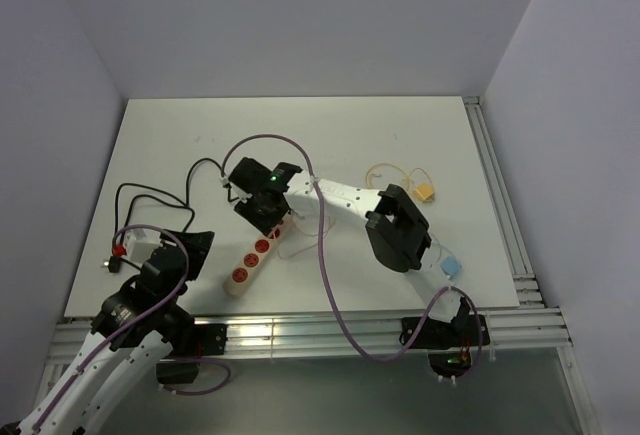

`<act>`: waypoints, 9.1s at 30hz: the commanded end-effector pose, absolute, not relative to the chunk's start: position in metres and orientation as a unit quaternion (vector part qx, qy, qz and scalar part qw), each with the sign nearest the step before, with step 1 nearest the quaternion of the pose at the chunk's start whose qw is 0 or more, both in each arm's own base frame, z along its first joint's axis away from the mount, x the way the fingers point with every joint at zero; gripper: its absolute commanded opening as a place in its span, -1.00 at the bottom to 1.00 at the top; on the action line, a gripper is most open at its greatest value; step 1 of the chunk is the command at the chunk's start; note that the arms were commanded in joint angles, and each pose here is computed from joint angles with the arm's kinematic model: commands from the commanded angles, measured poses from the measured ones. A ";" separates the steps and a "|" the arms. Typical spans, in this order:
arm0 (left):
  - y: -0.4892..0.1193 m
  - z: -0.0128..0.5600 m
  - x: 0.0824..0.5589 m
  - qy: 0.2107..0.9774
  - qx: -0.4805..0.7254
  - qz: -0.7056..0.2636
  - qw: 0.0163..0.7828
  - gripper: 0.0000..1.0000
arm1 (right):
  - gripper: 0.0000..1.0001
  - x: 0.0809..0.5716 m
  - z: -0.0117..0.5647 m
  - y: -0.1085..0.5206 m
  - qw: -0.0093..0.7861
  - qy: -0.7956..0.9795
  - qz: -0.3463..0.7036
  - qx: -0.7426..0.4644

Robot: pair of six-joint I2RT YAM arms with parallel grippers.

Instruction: Insert the plug

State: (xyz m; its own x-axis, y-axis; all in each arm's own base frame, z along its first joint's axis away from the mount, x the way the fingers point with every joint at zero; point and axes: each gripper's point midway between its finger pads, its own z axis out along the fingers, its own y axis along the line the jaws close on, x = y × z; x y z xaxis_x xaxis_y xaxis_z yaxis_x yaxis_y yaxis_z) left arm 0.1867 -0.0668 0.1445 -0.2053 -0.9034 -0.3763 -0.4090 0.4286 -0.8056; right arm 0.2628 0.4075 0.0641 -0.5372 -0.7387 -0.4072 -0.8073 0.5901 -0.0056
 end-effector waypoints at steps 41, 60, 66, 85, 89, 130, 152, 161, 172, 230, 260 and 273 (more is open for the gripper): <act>-0.071 0.204 0.173 0.693 -0.410 -0.365 0.468 0.55 | 0.98 0.319 0.215 0.355 0.358 0.891 0.101 -0.259; -0.079 0.215 0.174 0.695 -0.373 -0.380 0.483 0.56 | 0.63 0.420 0.115 -0.015 0.315 0.898 -0.056 0.302; -0.084 0.210 0.176 0.701 -0.366 -0.384 0.476 0.56 | 0.54 0.413 0.082 -0.045 0.279 0.896 -0.077 0.336; -0.091 0.201 0.178 0.709 -0.360 -0.386 0.468 0.55 | 0.37 0.391 0.034 -0.023 0.231 0.916 -0.041 0.326; -0.093 0.199 0.178 0.712 -0.360 -0.386 0.463 0.55 | -0.10 0.391 0.028 -0.017 0.226 0.920 -0.029 0.320; -0.255 0.302 0.150 0.667 0.068 -0.627 0.397 0.84 | -1.00 0.255 0.278 0.260 0.412 0.838 0.329 -0.143; -0.319 0.249 0.112 0.722 0.141 -0.581 0.349 0.86 | -1.00 0.204 0.294 0.275 0.406 0.838 0.352 -0.098; -0.311 0.255 0.106 0.731 0.146 -0.564 0.355 -0.99 | -1.00 0.201 0.287 0.255 0.422 0.840 0.329 -0.087; -0.236 0.431 0.128 0.610 0.046 -0.584 0.534 -0.99 | -1.00 0.184 0.240 0.228 0.400 0.865 0.284 -0.109; -0.220 0.324 0.106 0.717 0.000 -0.555 0.422 0.84 | -1.00 0.044 0.392 0.271 0.412 0.483 0.556 -0.536; -0.314 0.380 0.045 0.562 0.053 -0.810 0.159 0.86 | -1.00 0.053 0.389 0.286 0.415 0.468 0.559 -0.544; -0.316 0.394 0.044 0.529 0.043 -0.837 0.134 -0.05 | -1.00 0.062 0.378 0.289 0.423 0.485 0.546 -0.536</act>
